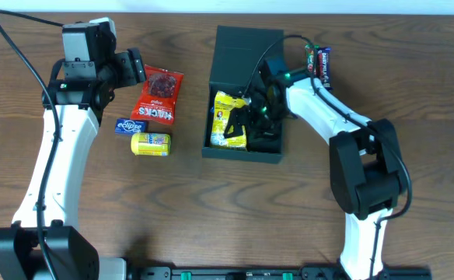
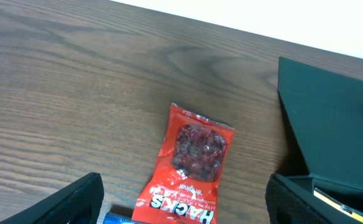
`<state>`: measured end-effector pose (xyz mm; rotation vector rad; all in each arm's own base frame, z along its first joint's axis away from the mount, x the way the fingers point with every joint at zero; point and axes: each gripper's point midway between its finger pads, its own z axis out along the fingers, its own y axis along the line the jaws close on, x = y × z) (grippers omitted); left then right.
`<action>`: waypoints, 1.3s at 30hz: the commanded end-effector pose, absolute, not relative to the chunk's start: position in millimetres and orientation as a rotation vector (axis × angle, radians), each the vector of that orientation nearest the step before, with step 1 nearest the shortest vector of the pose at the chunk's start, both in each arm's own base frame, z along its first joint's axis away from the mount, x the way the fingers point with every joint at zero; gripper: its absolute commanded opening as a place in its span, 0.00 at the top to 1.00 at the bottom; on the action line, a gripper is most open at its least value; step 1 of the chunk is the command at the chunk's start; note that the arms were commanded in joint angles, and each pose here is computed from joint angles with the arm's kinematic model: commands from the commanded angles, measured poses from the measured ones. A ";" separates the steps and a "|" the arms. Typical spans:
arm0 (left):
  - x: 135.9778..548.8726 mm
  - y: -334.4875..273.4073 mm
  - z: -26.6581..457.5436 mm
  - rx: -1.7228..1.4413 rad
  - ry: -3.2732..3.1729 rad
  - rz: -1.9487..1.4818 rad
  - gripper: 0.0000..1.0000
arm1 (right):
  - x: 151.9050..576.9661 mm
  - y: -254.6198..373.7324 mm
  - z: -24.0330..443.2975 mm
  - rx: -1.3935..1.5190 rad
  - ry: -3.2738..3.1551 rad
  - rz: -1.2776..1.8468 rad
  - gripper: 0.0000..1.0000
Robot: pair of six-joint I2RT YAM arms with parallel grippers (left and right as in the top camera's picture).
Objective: Pack container
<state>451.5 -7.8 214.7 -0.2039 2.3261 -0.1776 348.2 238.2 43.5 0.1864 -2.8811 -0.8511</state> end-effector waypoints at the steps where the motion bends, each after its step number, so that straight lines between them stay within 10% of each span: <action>1: 453.0 -7.5 212.1 -0.186 2.331 -0.173 0.15 | 370.3 225.7 78.1 0.252 -3.063 -0.693 0.10; 5: 452.8 -7.7 211.9 -0.185 2.332 -0.174 0.16 | 383.0 229.8 118.3 0.356 -3.160 -0.722 0.29; 8: 452.1 -7.8 211.1 -0.186 2.337 -0.174 0.16 | 392.5 237.7 135.6 0.433 -3.220 -0.778 0.73; 12: 451.4 -13.9 211.2 -0.168 2.340 -0.216 0.15 | 399.4 243.8 126.1 0.489 -3.272 -0.713 0.98; 26: 451.3 -15.3 211.3 -0.164 2.340 -0.225 0.16 | 380.8 253.8 21.2 0.513 -3.130 -0.435 0.99; 39: 451.1 -15.3 211.1 -0.163 2.341 -0.225 0.15 | 403.1 263.1 77.6 0.596 -3.225 -0.500 0.99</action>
